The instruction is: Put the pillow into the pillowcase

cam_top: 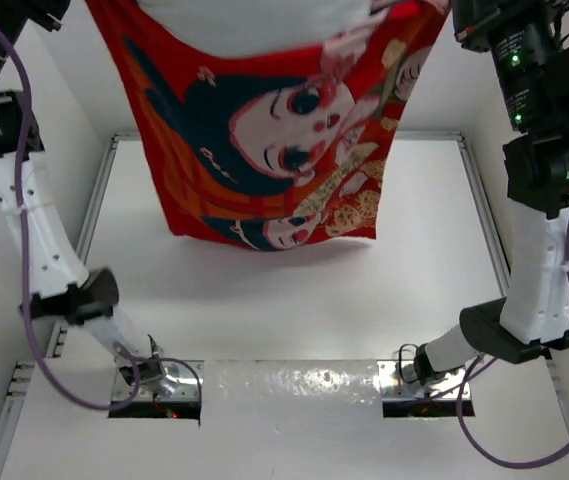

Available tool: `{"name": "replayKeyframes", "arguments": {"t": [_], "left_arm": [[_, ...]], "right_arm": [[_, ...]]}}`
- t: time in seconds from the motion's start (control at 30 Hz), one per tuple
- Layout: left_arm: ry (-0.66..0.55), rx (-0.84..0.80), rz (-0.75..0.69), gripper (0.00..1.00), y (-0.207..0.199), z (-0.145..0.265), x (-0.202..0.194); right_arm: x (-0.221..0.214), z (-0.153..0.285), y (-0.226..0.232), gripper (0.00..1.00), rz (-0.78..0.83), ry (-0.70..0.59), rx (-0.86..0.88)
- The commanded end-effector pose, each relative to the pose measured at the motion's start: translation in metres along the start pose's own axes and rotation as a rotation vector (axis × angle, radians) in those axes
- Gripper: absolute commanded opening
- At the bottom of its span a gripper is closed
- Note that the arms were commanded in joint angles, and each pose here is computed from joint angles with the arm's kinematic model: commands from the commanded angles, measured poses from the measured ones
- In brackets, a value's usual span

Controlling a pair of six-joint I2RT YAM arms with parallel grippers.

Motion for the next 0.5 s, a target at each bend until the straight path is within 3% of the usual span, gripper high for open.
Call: {"name": "replayKeyframes", "arguments": {"t": [0.0,0.03,0.07,0.1,0.13,0.17,0.2,0.23,0.27,0.3,0.33,0.37,0.4,0.43,0.47], "left_arm": [[-0.044,0.027,-0.075,0.00,-0.055,0.020,-0.011],[0.001,0.094,-0.080,0.00,-0.039,0.024,-0.045],[0.032,0.126,-0.037,0.00,-0.026,0.021,-0.066],[-0.014,0.093,-0.108,0.00,-0.045,0.017,-0.007],[0.028,0.113,-0.085,0.00,0.001,-0.008,-0.024],[-0.082,0.089,-0.127,0.00,-0.013,-0.007,0.020],[0.024,0.079,-0.069,0.00,0.009,0.005,-0.003],[-0.026,0.039,-0.134,0.00,-0.036,0.016,0.032],[0.200,0.168,0.001,0.00,0.014,0.017,-0.093],[0.204,0.205,-0.015,0.00,0.008,0.030,-0.110],[0.159,0.205,-0.028,0.00,-0.002,0.036,-0.100],[0.072,0.146,-0.093,0.00,-0.026,0.026,-0.030],[0.063,0.157,-0.083,0.00,0.013,0.002,-0.031],[-0.097,0.109,-0.072,0.00,-0.007,0.000,0.025],[-0.345,0.009,-0.345,0.00,-0.046,0.022,0.098]], "right_arm": [[0.038,0.041,0.004,0.00,0.086,-0.089,-0.073],[-0.009,0.044,-0.025,0.00,0.068,0.036,-0.140],[-0.018,0.035,-0.028,0.00,0.014,-0.090,-0.041],[-0.049,0.031,-0.050,0.00,-0.021,-0.069,-0.066],[-0.011,0.033,-0.025,0.00,-0.024,-0.158,-0.019],[-0.023,0.001,-0.038,0.00,0.060,-0.059,-0.101],[0.069,0.017,0.025,0.00,0.081,-0.250,0.025],[0.058,0.018,0.017,0.00,0.093,-0.185,-0.017],[0.015,0.012,-0.013,0.00,0.117,-0.012,-0.117],[-0.030,0.013,-0.044,0.00,0.124,0.131,-0.204],[-0.033,0.008,-0.043,0.00,0.072,0.009,-0.120],[-0.024,0.030,-0.035,0.00,0.034,-0.093,-0.046],[-0.010,0.027,-0.028,0.00,0.039,-0.148,-0.040],[0.024,0.022,-0.009,0.00,0.069,-0.203,-0.030],[0.093,0.021,0.038,0.00,0.062,-0.397,0.087]]}}
Point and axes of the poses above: each gripper's point midway between its finger pads, its own z axis back along the fingers, its own y axis along the line the jaws close on, x = y × z, the point moved 7 cm from there along z, back along the fingers, and after that the axes turned 5 degrees about -z, right-handed, at the moved point
